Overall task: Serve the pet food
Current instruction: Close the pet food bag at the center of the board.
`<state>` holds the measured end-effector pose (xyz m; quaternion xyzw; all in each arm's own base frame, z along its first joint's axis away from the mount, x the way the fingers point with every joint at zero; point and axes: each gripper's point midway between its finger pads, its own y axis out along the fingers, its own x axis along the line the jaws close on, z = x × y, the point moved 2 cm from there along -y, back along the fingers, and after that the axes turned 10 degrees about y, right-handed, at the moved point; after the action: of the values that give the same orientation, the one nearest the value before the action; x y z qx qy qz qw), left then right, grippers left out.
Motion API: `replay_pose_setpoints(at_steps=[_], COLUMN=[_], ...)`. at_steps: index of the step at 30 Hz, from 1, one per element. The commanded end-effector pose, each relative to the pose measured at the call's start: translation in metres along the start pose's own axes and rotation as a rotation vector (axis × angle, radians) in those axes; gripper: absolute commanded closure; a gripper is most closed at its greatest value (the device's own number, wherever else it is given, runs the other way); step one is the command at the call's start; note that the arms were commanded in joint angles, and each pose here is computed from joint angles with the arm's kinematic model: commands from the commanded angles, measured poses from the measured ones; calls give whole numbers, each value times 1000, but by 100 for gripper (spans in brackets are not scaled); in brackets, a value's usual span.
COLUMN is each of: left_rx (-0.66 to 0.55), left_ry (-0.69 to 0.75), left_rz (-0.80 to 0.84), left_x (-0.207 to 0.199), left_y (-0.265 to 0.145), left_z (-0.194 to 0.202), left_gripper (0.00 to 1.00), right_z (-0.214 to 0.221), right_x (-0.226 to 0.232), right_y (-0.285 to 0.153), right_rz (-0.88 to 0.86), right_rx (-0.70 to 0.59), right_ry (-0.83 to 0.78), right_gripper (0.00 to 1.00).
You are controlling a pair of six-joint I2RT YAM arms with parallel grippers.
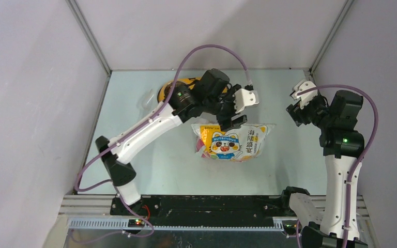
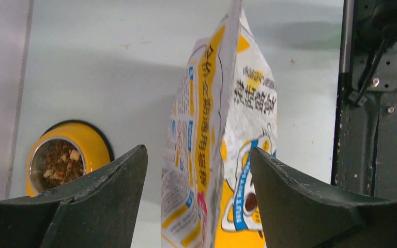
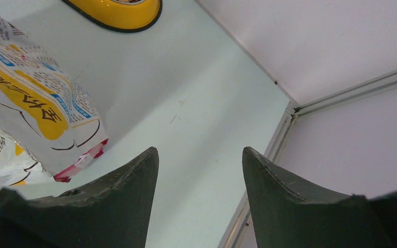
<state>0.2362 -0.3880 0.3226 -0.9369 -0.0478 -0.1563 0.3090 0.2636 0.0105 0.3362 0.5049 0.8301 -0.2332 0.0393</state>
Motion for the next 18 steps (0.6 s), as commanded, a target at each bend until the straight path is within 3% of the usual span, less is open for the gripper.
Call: replay_pose_setpoints(at_steps=[1, 11, 18], left_rx=[50, 219, 221], left_ry=[65, 115, 86], left_rz=[-50, -165, -215], left_x=[-5, 1, 14], left_y=[-27, -44, -77], left_z=[14, 65, 80], left_gripper=[21, 21, 22], right_z=[1, 2, 3], right_x=[2, 2, 3], right_y=[1, 2, 4], right_rz=[-15, -21, -30], right_rx=[-3, 0, 6], right_ry=[0, 7, 10], right_gripper=[36, 37, 37])
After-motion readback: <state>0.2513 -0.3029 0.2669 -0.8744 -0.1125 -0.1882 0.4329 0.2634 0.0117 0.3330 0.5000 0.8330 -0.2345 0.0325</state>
